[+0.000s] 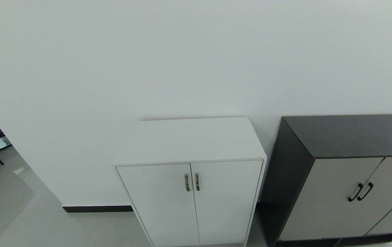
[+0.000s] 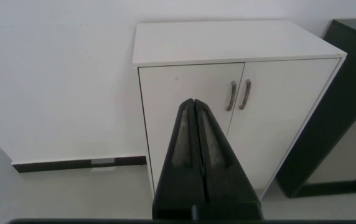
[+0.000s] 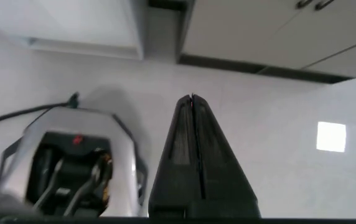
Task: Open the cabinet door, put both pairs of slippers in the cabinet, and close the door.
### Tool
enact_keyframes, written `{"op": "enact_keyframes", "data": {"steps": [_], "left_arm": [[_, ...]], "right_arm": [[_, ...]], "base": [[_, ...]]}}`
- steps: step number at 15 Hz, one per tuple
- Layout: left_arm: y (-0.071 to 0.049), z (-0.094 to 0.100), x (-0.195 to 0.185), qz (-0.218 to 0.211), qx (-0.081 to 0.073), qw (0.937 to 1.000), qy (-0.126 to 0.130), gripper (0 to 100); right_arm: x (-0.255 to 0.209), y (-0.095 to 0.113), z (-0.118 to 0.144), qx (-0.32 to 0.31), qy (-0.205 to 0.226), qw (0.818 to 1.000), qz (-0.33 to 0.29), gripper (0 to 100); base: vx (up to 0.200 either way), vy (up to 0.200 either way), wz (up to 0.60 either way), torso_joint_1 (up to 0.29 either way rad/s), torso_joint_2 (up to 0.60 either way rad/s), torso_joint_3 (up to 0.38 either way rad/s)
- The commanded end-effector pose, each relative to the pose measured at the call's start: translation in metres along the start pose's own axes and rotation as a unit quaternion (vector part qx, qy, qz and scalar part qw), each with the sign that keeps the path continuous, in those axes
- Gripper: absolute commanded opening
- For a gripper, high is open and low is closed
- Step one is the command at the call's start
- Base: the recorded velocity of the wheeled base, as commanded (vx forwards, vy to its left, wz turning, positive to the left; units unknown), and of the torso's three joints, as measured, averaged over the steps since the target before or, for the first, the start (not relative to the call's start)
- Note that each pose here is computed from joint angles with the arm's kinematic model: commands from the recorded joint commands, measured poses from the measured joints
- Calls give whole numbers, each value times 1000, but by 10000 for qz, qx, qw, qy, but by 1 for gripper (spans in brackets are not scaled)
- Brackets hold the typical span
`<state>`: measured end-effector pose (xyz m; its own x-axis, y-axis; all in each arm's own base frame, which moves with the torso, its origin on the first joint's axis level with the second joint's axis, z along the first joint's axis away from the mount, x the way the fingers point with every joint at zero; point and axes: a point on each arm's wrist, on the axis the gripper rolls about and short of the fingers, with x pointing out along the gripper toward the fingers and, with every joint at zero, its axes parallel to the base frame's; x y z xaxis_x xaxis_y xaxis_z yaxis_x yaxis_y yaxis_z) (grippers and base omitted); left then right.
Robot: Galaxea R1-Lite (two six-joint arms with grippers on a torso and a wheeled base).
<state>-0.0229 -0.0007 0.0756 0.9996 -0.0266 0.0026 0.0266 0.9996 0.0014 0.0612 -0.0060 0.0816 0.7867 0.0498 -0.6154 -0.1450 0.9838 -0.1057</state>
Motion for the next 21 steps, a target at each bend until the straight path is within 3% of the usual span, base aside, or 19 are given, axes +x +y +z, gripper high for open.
{"op": "enact_keyframes", "data": {"steps": [1,3,8,11,15,16,18,21], "left_arm": [[0,0,0,3,-7,10000,5,0],[0,0,0,3,-7,10000,5,0],[0,0,0,3,-7,10000,5,0],[0,0,0,3,1,10000,5,0],[0,0,0,3,1,10000,5,0],[0,0,0,10,-7,10000,5,0],[0,0,0,3,-7,10000,5,0],[0,0,0,3,-45,10000,5,0]], "right_arm": [[-29,13,-23,9,-761,9971,-14,0],[-33,14,-25,233,-1006,9946,-107,0],[-38,13,-26,1798,-1350,9735,-414,0],[-40,11,-27,1613,-1503,9692,-1097,0],[-42,10,-30,1518,-1312,9545,-2204,0],[-42,11,-31,1522,-1403,9541,-2166,0],[-43,14,-29,1812,-1699,9596,-1324,0],[-46,17,-31,1204,-1947,9725,-434,0]], "base": [[0,0,0,0,0,0],[0,0,0,0,0,0],[0,0,0,0,0,0],[0,0,0,0,0,0],[0,0,0,0,0,0],[0,0,0,0,0,0],[0,0,0,0,0,0],[0,0,0,0,0,0]]}}
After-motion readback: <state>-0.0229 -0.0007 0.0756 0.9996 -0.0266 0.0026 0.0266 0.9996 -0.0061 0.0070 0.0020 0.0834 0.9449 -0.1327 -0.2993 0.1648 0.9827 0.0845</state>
